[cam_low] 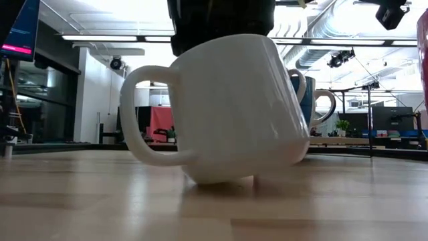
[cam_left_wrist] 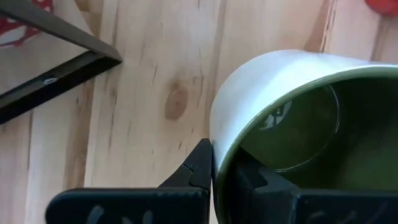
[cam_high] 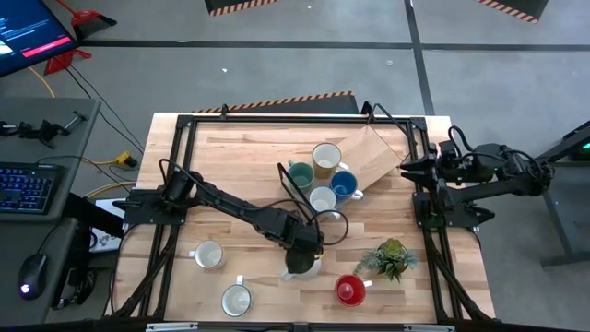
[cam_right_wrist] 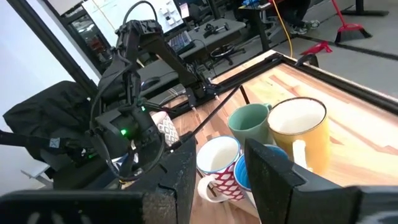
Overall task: Place coffee mugs
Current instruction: Move the white mug to the bottom center of the table, then put the red mug on the shelf
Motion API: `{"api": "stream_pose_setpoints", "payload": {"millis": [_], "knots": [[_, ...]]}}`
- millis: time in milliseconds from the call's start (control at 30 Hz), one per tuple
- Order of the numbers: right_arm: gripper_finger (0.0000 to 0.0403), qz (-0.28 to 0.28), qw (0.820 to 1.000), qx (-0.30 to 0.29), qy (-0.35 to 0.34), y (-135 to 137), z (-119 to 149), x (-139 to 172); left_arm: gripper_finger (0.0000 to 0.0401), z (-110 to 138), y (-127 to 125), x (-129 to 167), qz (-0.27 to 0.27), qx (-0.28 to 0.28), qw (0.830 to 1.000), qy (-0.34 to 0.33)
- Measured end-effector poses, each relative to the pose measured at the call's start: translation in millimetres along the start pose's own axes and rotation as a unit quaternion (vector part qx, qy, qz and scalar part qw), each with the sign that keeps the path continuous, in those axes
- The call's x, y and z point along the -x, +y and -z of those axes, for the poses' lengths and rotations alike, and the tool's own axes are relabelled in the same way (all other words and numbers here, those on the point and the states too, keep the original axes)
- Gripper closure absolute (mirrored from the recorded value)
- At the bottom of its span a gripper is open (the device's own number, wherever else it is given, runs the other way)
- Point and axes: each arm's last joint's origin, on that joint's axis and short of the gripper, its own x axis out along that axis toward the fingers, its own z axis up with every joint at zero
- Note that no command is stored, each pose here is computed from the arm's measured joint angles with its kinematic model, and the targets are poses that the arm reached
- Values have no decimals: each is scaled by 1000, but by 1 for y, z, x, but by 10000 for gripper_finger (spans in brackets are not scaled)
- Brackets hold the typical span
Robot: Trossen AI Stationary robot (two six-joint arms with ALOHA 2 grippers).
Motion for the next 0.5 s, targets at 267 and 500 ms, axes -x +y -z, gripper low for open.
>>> {"api": "stream_pose_setpoints", "payload": {"millis": [267, 500], "knots": [[279, -2, 1000, -2, 5, 0, 1, 0, 355, 0, 0, 1, 6, 1, 1000, 1], [279, -8, 1000, -2, 9, 0, 1, 0, 316, 0, 2, 2, 11, 2, 1000, 5]]}}
